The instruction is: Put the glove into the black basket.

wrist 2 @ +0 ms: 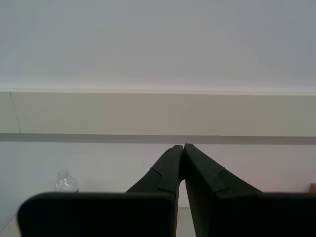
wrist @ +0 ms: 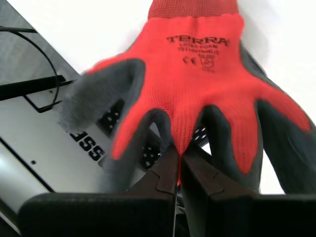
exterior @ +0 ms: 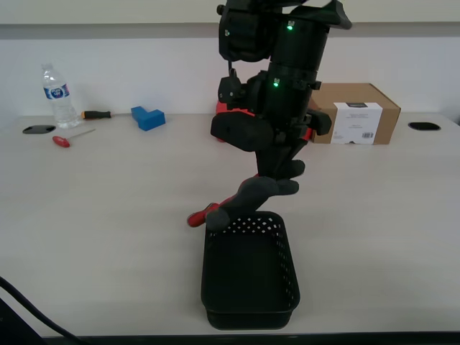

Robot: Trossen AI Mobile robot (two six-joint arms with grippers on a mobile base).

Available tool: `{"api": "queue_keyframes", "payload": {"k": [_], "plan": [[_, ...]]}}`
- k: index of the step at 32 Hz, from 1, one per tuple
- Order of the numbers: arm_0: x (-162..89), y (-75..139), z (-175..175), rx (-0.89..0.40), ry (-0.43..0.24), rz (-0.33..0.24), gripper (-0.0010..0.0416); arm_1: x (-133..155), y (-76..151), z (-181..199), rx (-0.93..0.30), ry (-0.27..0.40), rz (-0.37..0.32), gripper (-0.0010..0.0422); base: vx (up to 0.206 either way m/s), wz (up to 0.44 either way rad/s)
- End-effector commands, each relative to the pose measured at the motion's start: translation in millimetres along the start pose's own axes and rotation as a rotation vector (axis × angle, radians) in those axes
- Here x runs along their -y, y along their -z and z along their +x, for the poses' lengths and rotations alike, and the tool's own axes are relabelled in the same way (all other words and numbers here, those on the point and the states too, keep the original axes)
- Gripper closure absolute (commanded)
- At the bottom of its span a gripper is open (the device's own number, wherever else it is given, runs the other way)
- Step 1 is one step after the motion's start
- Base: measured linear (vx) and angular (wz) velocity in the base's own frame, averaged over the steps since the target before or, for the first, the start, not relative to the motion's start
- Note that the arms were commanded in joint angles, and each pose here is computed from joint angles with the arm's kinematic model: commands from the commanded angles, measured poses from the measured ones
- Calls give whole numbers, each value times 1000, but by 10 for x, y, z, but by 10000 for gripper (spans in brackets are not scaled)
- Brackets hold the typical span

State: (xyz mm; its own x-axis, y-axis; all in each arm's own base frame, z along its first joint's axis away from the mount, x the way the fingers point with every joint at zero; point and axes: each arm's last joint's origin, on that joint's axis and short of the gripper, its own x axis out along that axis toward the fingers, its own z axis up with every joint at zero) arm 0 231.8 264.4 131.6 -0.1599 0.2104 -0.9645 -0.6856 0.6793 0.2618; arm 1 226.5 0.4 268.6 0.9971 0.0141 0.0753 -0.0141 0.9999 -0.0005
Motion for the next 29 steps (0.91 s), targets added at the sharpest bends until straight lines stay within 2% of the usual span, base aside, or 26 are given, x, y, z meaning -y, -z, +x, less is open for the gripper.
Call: {"api": "queue_keyframes", "payload": {"k": [1, 7, 14, 17, 22, 24, 29], "plan": [[57, 74, 116, 15, -10, 25, 407, 0, -8, 2, 5, 0, 0, 412, 0, 0], [173, 57, 219, 65, -12, 45, 407, 0, -7, 2, 5, 0, 0, 412, 0, 0], [295, -73, 816, -76, -133, 75, 407, 1, -6, 2, 4, 0, 0, 412, 0, 0], [322, -72, 948, -108, -145, 84, 407, 1, -6, 2, 4, 0, 0, 412, 0, 0], [332, -75, 978, -110, -140, 96, 406, 0, -9, 2, 6, 0, 0, 412, 0, 0], [345, -74, 981, -109, -95, 95, 406, 0, -6, 2, 4, 0, 0, 412, 0, 0], [337, -117, 959, -92, -98, 99, 406, 0, -6, 2, 4, 0, 0, 412, 0, 0]]}}
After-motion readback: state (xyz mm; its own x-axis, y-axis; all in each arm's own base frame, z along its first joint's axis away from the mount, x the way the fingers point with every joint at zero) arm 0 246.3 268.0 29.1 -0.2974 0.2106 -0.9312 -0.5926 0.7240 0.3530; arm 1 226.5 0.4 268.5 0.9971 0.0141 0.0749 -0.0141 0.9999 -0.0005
